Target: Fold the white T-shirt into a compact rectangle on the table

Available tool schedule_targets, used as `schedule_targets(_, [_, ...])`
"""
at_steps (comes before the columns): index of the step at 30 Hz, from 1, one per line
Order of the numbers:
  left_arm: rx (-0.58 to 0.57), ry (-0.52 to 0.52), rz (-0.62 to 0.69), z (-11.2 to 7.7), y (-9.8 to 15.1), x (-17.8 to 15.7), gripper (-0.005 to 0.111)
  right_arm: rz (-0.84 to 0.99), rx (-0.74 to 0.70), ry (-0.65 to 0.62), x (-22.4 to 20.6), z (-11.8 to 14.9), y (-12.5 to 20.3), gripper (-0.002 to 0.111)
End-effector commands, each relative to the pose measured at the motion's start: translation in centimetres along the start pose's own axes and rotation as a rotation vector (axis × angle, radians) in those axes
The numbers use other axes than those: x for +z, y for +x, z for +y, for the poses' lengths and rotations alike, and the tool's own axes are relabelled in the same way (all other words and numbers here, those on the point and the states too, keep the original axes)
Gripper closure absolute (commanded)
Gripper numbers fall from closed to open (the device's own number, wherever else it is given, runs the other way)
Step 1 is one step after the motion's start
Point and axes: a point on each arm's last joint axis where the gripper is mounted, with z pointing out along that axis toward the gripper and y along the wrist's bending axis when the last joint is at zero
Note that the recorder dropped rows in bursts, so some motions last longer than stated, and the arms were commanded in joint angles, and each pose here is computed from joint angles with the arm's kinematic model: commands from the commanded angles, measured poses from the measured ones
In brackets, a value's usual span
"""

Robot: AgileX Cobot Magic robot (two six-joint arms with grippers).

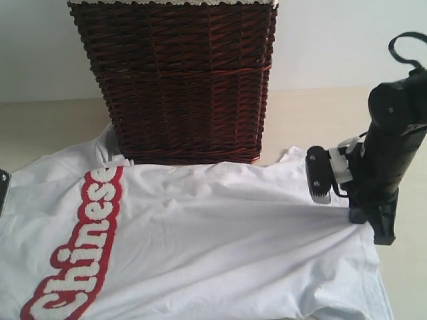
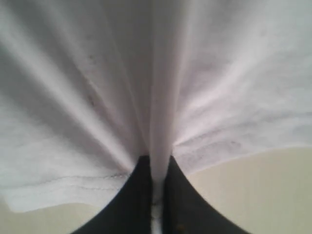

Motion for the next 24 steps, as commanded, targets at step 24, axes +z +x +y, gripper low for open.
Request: schedule_targets(24, [-0.957, -0.865, -0.542, -17.5, 14.2, -32.5, 0.107, -0.455, 0.361, 0.808, -29.0, 18.1, 10.3, 0.108])
